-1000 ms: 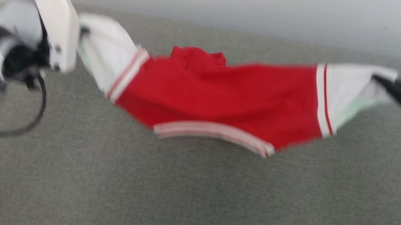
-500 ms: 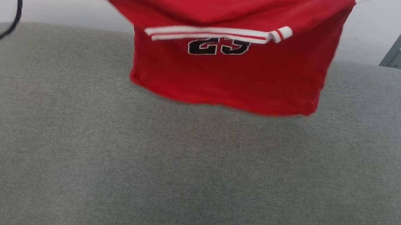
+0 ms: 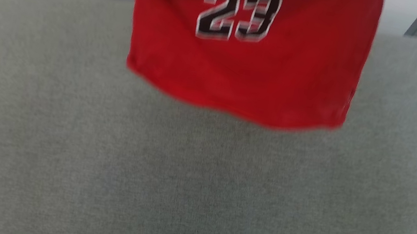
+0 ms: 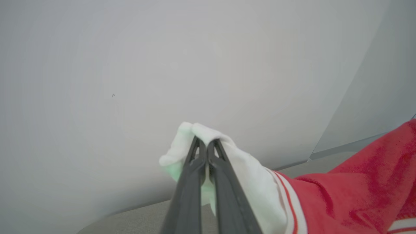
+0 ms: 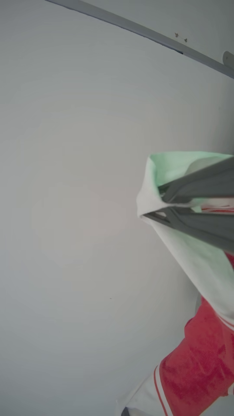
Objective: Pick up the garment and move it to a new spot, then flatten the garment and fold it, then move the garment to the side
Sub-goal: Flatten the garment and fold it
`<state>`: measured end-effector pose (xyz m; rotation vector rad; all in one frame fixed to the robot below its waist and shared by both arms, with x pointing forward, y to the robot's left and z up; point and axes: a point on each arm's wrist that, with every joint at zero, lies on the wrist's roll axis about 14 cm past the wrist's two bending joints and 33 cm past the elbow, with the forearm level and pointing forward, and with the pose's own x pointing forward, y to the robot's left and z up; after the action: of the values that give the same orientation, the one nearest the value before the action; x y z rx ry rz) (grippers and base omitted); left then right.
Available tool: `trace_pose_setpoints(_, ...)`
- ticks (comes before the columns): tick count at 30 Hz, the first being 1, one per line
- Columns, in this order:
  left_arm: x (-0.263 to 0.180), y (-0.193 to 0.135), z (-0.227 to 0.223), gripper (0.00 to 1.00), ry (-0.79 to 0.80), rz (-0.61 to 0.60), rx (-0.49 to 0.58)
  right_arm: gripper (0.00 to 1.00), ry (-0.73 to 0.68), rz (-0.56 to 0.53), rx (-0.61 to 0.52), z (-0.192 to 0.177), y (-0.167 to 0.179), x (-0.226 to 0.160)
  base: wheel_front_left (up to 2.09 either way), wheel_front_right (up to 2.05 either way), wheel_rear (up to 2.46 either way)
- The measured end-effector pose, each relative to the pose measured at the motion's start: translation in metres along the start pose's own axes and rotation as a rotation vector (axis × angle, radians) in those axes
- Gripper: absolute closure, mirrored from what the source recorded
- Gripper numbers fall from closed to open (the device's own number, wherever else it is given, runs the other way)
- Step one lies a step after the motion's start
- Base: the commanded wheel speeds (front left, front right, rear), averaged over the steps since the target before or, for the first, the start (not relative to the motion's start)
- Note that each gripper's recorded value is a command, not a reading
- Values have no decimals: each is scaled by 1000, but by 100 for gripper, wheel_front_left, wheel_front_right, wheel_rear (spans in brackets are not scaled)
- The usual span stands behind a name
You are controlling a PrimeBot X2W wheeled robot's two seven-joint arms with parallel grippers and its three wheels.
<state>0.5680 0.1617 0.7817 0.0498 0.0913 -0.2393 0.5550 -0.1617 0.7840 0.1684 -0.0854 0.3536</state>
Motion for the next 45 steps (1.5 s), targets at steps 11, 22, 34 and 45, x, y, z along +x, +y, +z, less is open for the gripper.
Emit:
trace_pose_setpoints(11, 77, 9, 24, 100, -348, 49, 124, 100, -302, -61, -222, -9, -33, 70, 0, 0, 0)
trace_pose_setpoints(22, 111, 42, -82, 100, -206, 108, 140, 100, 59, -56, -188, -159, -45, 96, 0, 0, 0)
trace_pose_setpoints(34, 70, 59, -249, 100, 340, 131, -17, 100, 441, -10, -56, -259, -37, 44, 0, 0, 0)
trace_pose_setpoints(45, -3, 30, -326, 100, 584, 41, -79, 100, 630, 74, 17, -293, -22, -36, 0, 0, 0)
